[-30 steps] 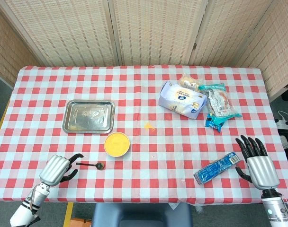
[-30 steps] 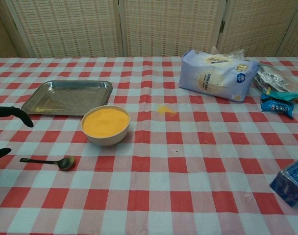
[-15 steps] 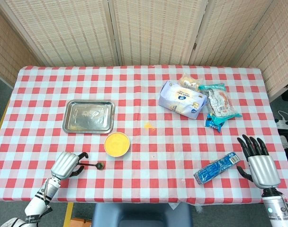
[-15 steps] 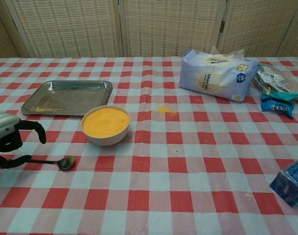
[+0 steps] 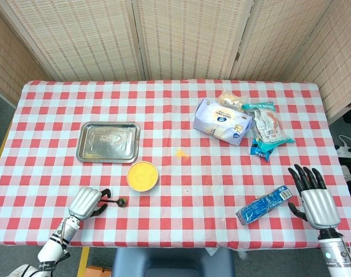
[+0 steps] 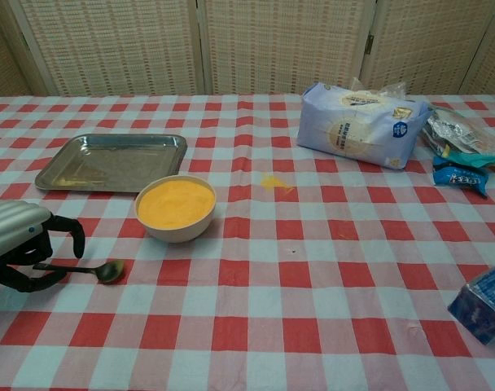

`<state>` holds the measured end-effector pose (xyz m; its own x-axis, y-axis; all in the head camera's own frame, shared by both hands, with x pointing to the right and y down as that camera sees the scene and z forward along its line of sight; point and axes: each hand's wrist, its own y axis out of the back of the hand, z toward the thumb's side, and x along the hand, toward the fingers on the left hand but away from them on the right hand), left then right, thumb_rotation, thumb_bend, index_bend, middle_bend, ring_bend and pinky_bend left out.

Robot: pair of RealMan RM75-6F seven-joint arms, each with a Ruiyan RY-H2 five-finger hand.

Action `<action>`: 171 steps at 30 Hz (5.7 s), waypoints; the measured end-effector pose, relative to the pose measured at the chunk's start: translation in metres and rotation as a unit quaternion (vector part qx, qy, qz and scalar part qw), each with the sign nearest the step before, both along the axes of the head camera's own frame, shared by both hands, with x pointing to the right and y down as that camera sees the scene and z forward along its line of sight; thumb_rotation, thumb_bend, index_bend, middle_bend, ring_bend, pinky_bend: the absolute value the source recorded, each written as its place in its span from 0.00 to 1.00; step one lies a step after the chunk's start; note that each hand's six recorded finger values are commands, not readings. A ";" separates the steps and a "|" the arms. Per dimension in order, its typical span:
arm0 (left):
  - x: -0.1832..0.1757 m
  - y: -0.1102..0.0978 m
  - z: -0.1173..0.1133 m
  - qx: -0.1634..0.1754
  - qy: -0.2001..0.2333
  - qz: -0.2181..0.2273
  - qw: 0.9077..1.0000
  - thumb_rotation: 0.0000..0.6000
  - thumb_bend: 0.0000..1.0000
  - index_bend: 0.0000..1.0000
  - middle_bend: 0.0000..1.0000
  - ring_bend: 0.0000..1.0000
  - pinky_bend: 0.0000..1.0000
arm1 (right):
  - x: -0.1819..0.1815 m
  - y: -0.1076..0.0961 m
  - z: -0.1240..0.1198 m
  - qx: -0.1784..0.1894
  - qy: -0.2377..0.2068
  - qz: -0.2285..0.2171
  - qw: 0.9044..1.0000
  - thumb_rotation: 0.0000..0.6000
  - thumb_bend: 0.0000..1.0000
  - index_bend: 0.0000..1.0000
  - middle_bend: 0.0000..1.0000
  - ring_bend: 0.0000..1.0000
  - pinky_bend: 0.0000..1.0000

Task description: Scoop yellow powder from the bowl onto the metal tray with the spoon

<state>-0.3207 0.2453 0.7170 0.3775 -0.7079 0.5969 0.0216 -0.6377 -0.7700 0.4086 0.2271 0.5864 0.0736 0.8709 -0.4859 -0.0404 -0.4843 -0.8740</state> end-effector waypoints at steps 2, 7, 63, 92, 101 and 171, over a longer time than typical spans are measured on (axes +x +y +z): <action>0.001 0.000 0.002 -0.001 -0.002 0.002 1.000 1.00 0.37 0.47 1.00 1.00 1.00 | 0.000 0.000 0.000 0.000 0.000 0.000 1.000 1.00 0.18 0.00 0.00 0.00 0.00; 0.003 0.001 0.007 -0.008 -0.011 0.012 1.000 1.00 0.37 0.48 1.00 1.00 1.00 | 0.001 0.000 0.000 -0.001 0.002 0.001 1.000 1.00 0.18 0.00 0.00 0.00 0.00; -0.014 -0.009 -0.022 0.013 -0.003 -0.007 1.000 1.00 0.37 0.66 1.00 1.00 1.00 | -0.002 0.003 -0.001 -0.006 -0.001 -0.004 1.000 1.00 0.18 0.00 0.00 0.00 0.00; 0.058 -0.107 -0.045 0.063 -0.058 0.064 0.994 1.00 0.38 0.65 1.00 1.00 1.00 | 0.010 -0.003 0.001 -0.017 -0.005 0.017 1.000 1.00 0.18 0.00 0.00 0.00 0.00; 0.100 -0.117 -0.036 0.070 -0.053 0.084 0.993 1.00 0.38 0.64 1.00 1.00 1.00 | 0.012 -0.004 0.005 -0.029 -0.005 0.019 0.999 1.00 0.18 0.00 0.00 0.00 0.00; 0.067 -0.103 -0.017 0.071 -0.119 0.105 0.985 1.00 0.32 0.00 1.00 1.00 1.00 | 0.015 -0.004 -0.007 -0.008 -0.008 0.023 1.000 1.00 0.18 0.00 0.00 0.00 0.00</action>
<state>-0.2532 0.1422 0.6996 0.3851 -0.7123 0.5868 0.3322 -0.4862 -0.8082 0.4241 0.2228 0.5789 0.0412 0.8659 -0.4985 -0.0026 -0.4988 -0.8667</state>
